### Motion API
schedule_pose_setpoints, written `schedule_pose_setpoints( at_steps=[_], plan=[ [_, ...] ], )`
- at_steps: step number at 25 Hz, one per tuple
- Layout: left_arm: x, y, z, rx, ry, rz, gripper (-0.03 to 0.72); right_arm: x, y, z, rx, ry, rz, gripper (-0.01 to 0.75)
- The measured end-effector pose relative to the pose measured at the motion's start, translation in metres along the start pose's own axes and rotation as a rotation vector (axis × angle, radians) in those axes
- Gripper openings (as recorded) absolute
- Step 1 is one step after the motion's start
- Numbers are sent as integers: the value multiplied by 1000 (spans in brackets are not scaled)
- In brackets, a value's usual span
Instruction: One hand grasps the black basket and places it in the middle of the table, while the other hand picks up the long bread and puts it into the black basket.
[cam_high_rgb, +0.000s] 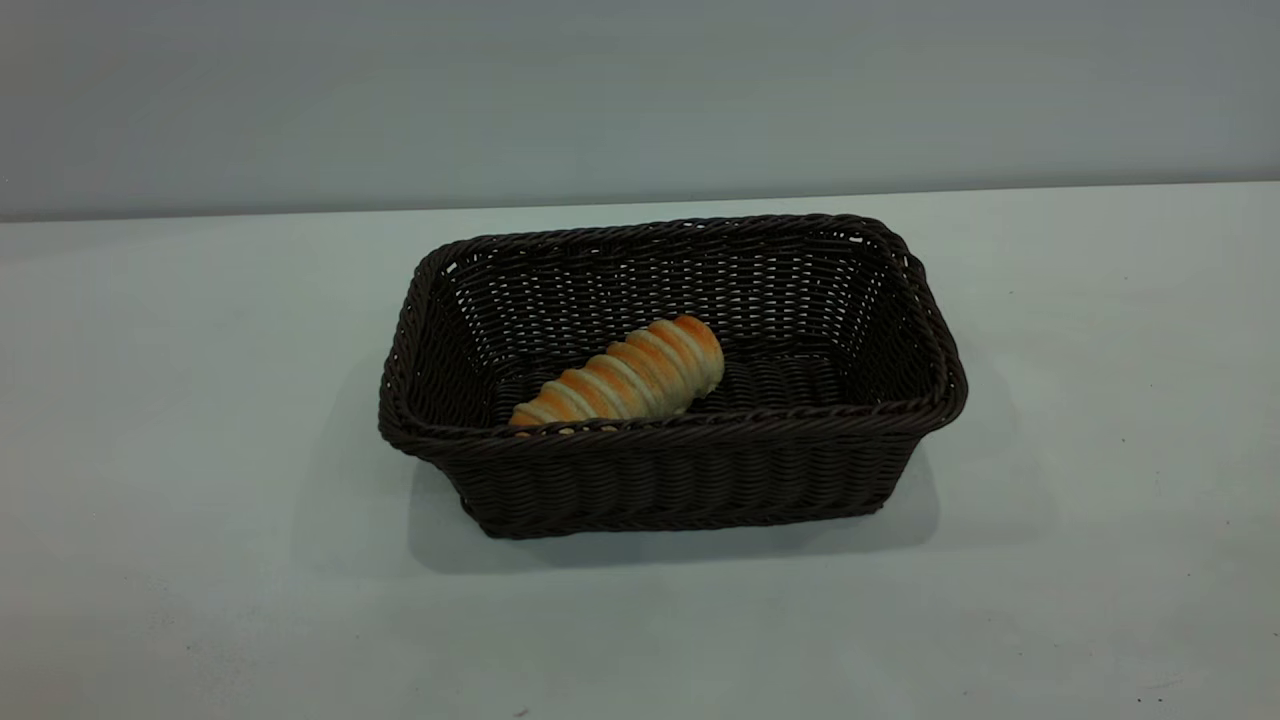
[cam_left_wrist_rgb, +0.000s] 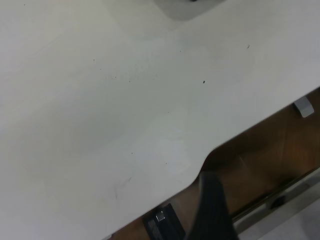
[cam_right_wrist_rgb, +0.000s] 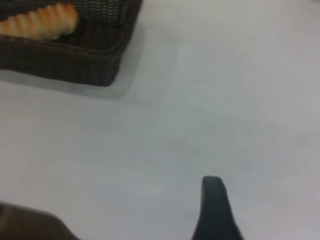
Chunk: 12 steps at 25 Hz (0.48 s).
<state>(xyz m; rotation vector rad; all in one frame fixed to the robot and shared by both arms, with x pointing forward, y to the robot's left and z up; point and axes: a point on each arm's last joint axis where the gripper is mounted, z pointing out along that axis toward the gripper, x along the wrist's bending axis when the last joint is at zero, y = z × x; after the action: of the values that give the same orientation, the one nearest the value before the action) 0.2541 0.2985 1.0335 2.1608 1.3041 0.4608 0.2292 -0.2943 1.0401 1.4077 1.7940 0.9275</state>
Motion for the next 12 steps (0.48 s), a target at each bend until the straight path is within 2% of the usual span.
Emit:
schedule_pose_setpoints(
  at_steps=[6,12],
  plan=[
    [0,0,0,-1,24,-31,590,0,0,0,2,-18,11,533],
    [4,-5,-5,-34,253,-312,590,0,0,0,2,-18,11,533]
  ],
)
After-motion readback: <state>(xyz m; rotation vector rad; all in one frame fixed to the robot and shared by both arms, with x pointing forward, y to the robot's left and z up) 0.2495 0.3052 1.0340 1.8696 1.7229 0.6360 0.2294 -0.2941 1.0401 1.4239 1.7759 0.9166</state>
